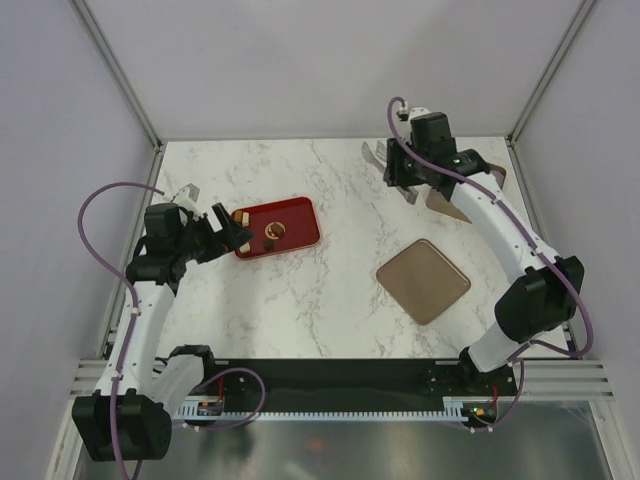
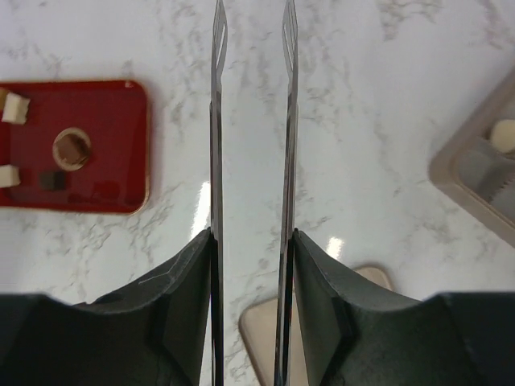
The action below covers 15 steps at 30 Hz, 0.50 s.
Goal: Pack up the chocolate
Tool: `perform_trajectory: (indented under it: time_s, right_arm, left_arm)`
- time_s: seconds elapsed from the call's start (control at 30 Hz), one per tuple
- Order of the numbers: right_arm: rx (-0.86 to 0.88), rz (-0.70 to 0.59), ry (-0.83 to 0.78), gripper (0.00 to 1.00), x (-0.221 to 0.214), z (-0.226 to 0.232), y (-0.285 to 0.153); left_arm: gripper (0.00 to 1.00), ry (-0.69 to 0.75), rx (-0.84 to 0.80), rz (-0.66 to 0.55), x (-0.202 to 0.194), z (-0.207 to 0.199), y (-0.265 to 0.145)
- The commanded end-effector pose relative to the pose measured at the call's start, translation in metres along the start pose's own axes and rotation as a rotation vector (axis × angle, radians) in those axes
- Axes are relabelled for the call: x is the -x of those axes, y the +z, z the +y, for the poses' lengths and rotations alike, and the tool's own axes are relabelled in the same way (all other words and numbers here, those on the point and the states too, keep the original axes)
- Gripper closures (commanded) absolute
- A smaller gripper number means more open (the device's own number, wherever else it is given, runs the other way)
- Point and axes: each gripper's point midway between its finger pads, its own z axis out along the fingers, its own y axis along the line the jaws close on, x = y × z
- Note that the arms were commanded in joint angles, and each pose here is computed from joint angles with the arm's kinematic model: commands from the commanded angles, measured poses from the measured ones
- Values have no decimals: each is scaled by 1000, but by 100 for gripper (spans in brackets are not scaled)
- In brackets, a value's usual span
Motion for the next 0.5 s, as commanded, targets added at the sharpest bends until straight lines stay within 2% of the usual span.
perform_trajectory:
  time_s: [0.0, 0.23, 0.47]
  right_arm:
    - [96, -30, -55, 50, 9, 46, -7]
    - [246, 57, -248, 49, -42, 138, 9]
    - [341, 96, -399, 49, -93, 189, 25]
  left_arm:
    - [3, 47, -40, -24, 4, -6, 0]
    - [3, 68, -32, -71, 13, -8, -5]
    - [3, 91, -6, -137, 21, -9, -18]
